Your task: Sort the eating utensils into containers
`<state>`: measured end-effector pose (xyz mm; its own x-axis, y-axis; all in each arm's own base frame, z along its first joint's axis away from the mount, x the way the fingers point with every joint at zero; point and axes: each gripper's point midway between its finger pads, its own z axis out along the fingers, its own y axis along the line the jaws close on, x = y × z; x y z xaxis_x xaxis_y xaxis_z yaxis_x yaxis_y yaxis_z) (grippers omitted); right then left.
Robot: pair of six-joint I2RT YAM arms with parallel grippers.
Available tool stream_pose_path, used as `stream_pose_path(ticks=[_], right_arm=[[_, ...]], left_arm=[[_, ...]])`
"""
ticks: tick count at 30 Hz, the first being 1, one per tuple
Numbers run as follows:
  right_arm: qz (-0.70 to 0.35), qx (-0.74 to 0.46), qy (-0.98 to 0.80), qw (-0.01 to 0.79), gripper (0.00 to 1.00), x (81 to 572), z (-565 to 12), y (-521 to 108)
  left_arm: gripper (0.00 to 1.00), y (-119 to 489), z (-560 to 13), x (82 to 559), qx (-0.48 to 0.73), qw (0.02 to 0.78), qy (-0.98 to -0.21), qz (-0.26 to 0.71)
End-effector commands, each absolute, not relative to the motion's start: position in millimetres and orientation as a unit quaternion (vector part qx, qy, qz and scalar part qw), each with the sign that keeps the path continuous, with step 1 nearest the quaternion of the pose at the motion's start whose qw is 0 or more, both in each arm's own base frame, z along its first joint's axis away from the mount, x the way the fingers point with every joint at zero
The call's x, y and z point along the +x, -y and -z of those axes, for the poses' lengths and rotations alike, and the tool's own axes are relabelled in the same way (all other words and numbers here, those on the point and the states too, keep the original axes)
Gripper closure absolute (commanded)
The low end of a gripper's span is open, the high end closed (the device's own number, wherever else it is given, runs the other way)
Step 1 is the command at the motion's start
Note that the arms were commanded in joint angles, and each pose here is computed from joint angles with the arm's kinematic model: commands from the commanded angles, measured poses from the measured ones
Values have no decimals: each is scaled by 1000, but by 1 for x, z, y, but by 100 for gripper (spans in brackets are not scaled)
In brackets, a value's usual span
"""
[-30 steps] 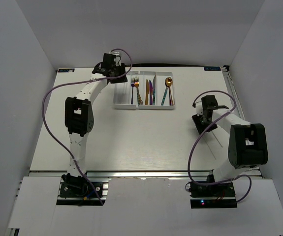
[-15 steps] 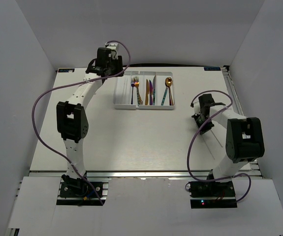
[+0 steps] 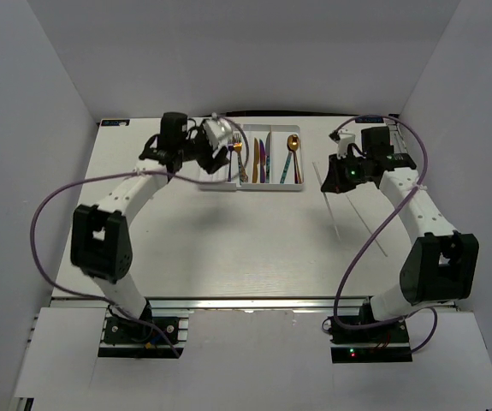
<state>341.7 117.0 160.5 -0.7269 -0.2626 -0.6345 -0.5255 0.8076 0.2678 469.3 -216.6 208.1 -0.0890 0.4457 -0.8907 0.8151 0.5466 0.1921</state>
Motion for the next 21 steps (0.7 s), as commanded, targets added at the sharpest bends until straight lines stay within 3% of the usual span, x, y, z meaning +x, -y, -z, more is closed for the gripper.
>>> stream_pose_path(ticks=[1,2,3,4,8,13,21], right_arm=[[-341,-212,-881,250,100,322,-170,-153],[-360,-214,-875,244,100,321,-173,-159],[-371,-214,-871,241,100,323,-174,-163],[-381,-211,-869,235,100,325,-172,-165],[-415,-210,-853,234,100,332,-184,-179],[-452,-188,-845,216,100,329,-188,-190],[-501,-170,-831,170,100,311,-190,-219]], left_arm=[[25,277,-271,390,677,606,-398,126],[25,279,-242,369,702,594,-373,128],[25,283,-249,349,719,604,-321,123],[25,291,-247,335,755,610,-229,80],[27,308,-225,292,786,606,-99,68],[28,334,-214,270,786,615,-20,64],[29,365,-211,259,775,626,19,83]])
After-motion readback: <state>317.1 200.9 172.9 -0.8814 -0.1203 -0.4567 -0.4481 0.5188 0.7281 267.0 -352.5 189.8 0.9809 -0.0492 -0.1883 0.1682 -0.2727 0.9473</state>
